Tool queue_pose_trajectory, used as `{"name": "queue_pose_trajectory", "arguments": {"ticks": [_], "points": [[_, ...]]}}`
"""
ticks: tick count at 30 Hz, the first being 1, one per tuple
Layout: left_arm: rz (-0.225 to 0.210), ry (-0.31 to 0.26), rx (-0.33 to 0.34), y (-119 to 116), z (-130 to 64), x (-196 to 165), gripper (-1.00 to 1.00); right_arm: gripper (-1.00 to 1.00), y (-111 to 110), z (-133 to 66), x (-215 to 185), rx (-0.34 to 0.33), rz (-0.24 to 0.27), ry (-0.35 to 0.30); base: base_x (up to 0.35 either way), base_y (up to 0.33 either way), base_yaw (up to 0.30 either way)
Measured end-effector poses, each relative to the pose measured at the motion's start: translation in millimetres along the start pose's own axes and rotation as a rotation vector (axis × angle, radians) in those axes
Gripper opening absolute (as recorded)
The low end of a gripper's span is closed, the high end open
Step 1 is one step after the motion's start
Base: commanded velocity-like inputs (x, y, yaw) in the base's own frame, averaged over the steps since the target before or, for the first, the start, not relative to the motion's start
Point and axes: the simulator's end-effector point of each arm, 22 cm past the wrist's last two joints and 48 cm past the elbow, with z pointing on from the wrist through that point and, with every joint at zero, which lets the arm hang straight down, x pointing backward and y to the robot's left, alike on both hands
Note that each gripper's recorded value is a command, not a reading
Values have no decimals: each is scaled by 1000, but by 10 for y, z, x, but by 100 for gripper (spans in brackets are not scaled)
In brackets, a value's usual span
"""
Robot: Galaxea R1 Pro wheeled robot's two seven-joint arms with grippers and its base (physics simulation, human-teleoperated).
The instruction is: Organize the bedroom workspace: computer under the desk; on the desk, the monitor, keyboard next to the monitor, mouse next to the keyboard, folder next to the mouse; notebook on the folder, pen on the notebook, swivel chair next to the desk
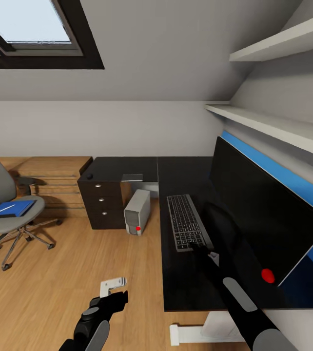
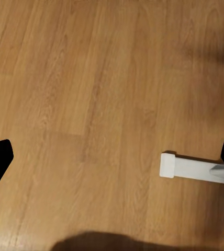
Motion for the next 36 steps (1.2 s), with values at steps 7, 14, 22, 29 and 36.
{"name": "queue_pose_trajectory", "arguments": {"ticks": [7, 14, 22, 29, 36], "points": [[-45, -15, -22, 134, 28, -98, 100, -100, -32, 19, -7, 1, 4, -6, 0, 0, 0], [-74, -17, -38, 241, 112, -99, 100, -100, -98, 55, -23, 0, 6, -9, 0, 0, 0], [-76, -17, -40, 258, 198, -59, 100, -100, -178, 96, -40, -1, 5, -13, 0, 0, 0], [-76, -17, -39, 257, 209, -53, 100, -100, -185, 102, -69, -2, 3, -28, 0, 0, 0], [-77, -16, -38, 254, 209, -52, 100, -100, -184, 102, -72, -3, 5, -30, 0, 0, 0]]}}
